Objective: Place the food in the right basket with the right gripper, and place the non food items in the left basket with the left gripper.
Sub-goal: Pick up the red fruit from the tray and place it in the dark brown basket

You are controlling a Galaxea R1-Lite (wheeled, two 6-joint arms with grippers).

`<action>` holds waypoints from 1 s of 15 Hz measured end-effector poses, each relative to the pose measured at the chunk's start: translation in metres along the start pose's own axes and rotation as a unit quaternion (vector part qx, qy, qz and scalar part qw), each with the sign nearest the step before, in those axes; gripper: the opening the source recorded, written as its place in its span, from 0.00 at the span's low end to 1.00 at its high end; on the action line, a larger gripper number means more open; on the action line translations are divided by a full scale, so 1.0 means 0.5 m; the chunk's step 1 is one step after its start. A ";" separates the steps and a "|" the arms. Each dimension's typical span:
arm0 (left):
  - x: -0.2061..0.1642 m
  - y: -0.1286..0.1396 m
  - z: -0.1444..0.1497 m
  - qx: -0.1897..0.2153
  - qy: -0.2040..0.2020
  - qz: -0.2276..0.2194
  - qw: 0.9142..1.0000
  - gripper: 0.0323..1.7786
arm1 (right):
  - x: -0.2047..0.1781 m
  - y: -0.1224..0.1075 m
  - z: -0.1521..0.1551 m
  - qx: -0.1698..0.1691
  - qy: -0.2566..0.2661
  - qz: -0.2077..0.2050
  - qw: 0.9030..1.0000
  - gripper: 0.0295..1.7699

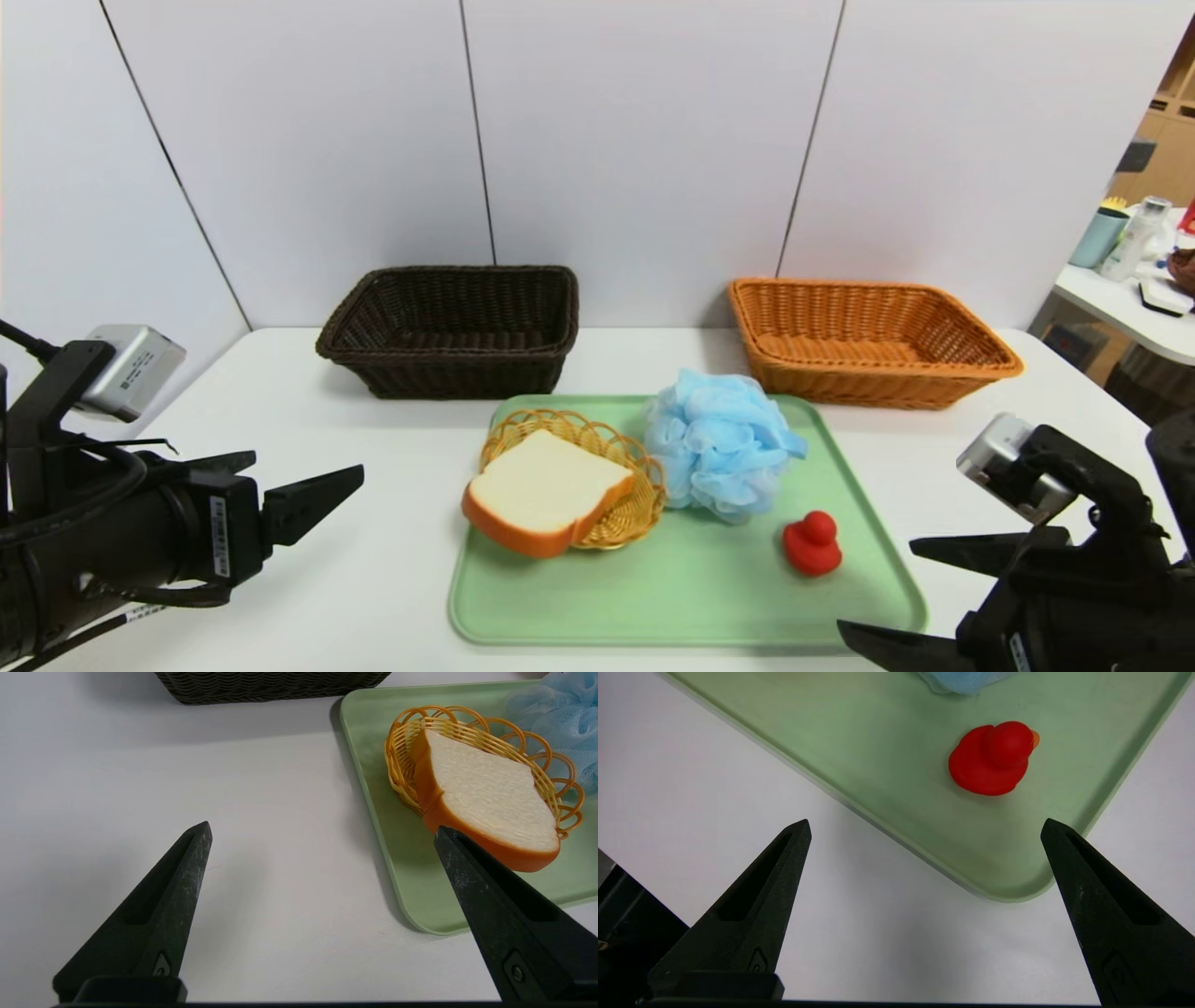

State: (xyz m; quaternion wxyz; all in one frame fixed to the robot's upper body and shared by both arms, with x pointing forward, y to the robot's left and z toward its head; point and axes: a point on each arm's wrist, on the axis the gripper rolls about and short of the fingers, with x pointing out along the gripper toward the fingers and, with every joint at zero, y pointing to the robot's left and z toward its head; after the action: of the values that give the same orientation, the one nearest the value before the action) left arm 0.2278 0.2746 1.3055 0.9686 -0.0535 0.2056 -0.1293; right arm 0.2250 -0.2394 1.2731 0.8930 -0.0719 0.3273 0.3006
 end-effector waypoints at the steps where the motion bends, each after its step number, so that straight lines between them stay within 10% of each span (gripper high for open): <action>1: -0.001 0.000 0.000 0.000 -0.001 0.000 1.000 0.95 | 0.010 0.000 0.003 -0.005 -0.010 0.001 1.000 0.96; 15: -0.018 0.005 -0.011 0.012 -0.007 -0.001 1.000 0.95 | 0.072 -0.041 0.002 -0.092 -0.038 -0.045 0.994 0.96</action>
State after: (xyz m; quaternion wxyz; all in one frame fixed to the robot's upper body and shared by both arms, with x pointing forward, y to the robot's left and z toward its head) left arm 0.2181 0.2790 1.3037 0.9703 -0.0435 0.1975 -0.1326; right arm 0.2596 -0.2380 1.2497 0.9070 -0.1571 0.2606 0.2913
